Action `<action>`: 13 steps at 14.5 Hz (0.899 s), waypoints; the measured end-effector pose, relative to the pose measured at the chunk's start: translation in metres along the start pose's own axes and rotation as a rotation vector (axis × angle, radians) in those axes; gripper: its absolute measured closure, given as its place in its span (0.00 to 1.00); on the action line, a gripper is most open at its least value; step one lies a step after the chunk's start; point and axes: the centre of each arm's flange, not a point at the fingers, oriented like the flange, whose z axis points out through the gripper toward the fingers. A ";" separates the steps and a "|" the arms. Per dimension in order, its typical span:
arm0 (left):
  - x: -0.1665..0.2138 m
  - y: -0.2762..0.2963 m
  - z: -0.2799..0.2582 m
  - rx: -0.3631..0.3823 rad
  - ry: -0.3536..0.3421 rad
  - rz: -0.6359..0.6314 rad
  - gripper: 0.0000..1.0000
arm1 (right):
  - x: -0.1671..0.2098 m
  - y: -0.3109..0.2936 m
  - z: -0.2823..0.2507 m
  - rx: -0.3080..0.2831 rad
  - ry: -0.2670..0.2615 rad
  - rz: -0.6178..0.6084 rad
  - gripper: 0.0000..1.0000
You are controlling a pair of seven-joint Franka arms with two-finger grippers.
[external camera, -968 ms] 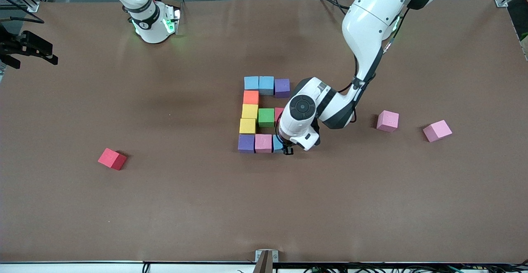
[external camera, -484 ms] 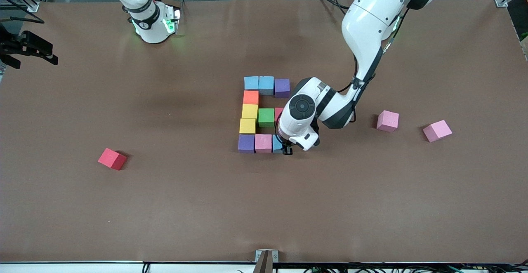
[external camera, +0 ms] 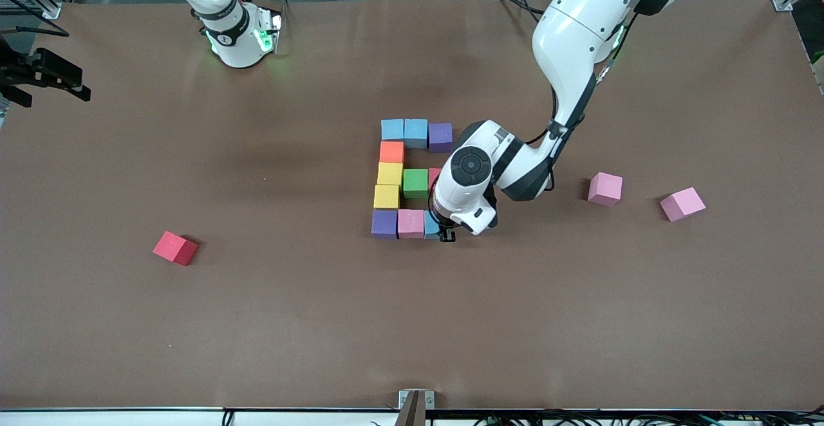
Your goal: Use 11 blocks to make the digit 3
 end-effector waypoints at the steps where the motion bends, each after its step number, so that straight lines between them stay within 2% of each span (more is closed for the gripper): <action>1: 0.000 0.000 0.000 -0.002 -0.001 0.013 0.41 | 0.000 0.000 0.000 0.000 0.000 0.000 0.00; 3: -0.004 0.004 -0.007 -0.017 -0.014 0.061 0.22 | 0.000 0.000 0.000 0.000 0.000 0.000 0.00; 5: -0.010 0.016 -0.035 -0.063 -0.044 0.084 0.02 | 0.000 0.000 0.000 0.000 -0.001 0.000 0.00; 9: -0.015 0.033 -0.144 -0.183 -0.091 0.220 0.00 | 0.000 0.000 0.000 0.000 -0.001 0.000 0.00; 11: 0.001 0.038 -0.207 -0.210 -0.071 0.331 0.00 | 0.000 0.000 0.000 0.000 -0.001 -0.001 0.00; 13: 0.038 0.047 -0.259 -0.198 -0.017 0.498 0.00 | 0.000 0.000 0.000 0.000 -0.001 -0.001 0.00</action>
